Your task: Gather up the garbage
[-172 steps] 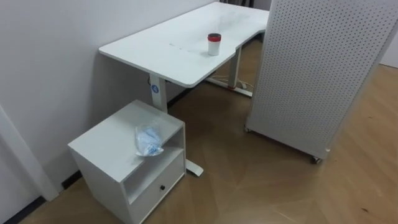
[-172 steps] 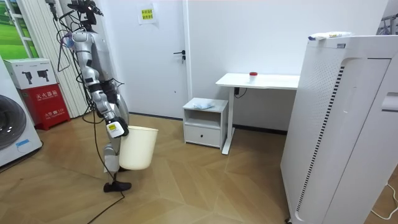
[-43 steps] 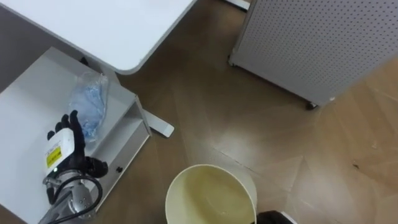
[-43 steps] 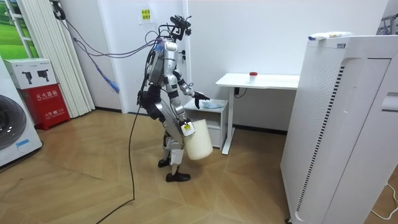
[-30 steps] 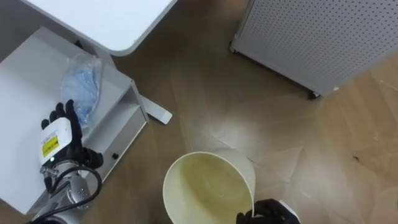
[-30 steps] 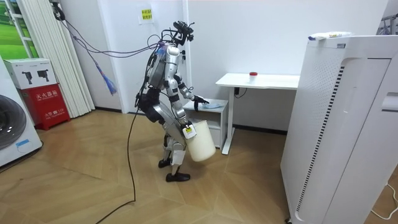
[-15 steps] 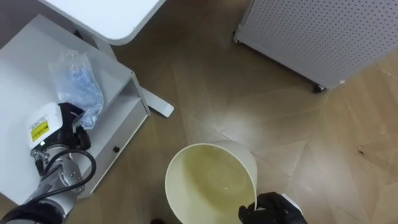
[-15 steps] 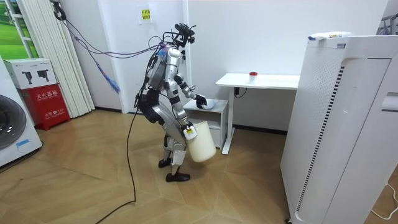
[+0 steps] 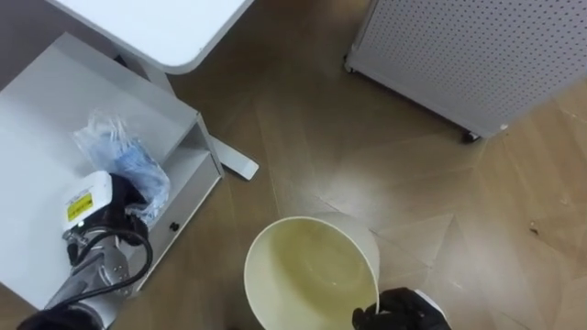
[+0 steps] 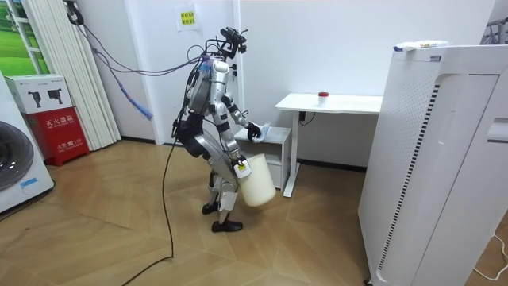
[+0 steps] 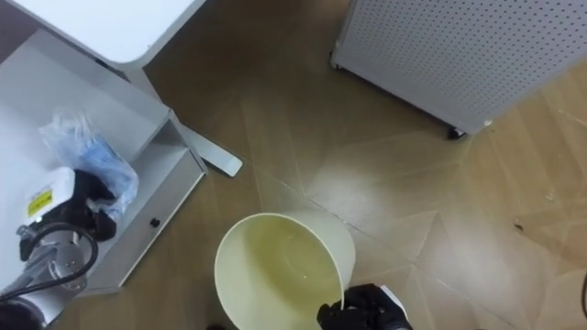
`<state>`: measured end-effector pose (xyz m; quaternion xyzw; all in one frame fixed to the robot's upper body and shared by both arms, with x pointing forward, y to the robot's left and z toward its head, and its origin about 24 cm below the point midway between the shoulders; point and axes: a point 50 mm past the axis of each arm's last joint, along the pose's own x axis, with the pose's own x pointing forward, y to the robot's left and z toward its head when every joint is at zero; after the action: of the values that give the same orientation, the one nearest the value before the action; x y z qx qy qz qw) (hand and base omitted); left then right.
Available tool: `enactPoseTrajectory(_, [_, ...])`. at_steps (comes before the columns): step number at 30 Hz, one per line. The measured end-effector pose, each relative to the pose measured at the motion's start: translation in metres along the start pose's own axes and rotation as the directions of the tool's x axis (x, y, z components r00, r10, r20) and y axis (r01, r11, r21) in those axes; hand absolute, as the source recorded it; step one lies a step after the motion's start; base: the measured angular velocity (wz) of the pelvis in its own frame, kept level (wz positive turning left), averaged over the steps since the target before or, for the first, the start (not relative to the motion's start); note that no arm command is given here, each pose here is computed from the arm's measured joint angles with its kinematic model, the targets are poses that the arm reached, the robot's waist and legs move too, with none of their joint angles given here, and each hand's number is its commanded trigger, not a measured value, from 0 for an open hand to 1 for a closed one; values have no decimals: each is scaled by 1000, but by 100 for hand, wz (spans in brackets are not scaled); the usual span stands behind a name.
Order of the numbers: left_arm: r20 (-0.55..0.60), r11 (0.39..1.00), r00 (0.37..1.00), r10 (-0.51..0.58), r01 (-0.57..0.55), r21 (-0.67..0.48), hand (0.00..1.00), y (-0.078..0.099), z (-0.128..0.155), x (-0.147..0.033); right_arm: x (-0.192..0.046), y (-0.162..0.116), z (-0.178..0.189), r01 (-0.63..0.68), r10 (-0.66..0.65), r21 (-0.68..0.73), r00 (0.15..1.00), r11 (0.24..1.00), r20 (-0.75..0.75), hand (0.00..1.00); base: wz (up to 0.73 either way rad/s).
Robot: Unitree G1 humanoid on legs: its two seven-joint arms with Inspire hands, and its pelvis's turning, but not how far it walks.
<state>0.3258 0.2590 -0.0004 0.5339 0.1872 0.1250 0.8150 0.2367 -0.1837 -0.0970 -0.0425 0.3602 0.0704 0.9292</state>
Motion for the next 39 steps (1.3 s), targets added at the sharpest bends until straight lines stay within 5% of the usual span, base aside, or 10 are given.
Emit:
enactPoseTrajectory(6, [-17, 994, 994, -107, 107, -13, 100, -38, -10, -22, -1, 0, -8, 8, -8, 20, 1000, 1000, -14, 100, -4])
enactPoseTrajectory(15, [119, 967, 967, -224, 236, -92, 100, -81, -1, -56, -2, 2, -29, 15, -14, 12, 998, 1000, -68, 100, -3])
enactPoseTrajectory(23, [273, 810, 807, -523, 571, -134, 100, -145, 32, -121, -3, 11, -36, -15, 15, -1, 996, 1000, -89, 100, -4])
enactPoseTrajectory(33, [307, 650, 649, -696, 751, -113, 100, -167, 30, -152, -10, 16, -56, -71, 72, 17, 989, 997, -130, 100, 0])
enactPoseTrajectory(34, [315, 636, 631, -709, 765, -101, 75, -168, 30, -154, -11, 16, -57, -73, 75, 19, 989, 997, -131, 100, -5])
enactPoseTrajectory(35, [318, 620, 610, -725, 780, -82, 26, -169, 29, -156, -11, 17, -58, -74, 76, 20, 988, 997, -133, 100, -3])
enactPoseTrajectory(36, [320, 611, 600, -733, 788, -75, 0, -169, 29, -157, -12, 17, -59, -73, 76, 21, 988, 997, -134, 100, 0])
enactPoseTrajectory(39, [325, 569, 553, -767, 821, -51, 0, -173, 28, -163, -12, 17, -60, -73, 75, 22, 988, 997, -136, 100, 0])
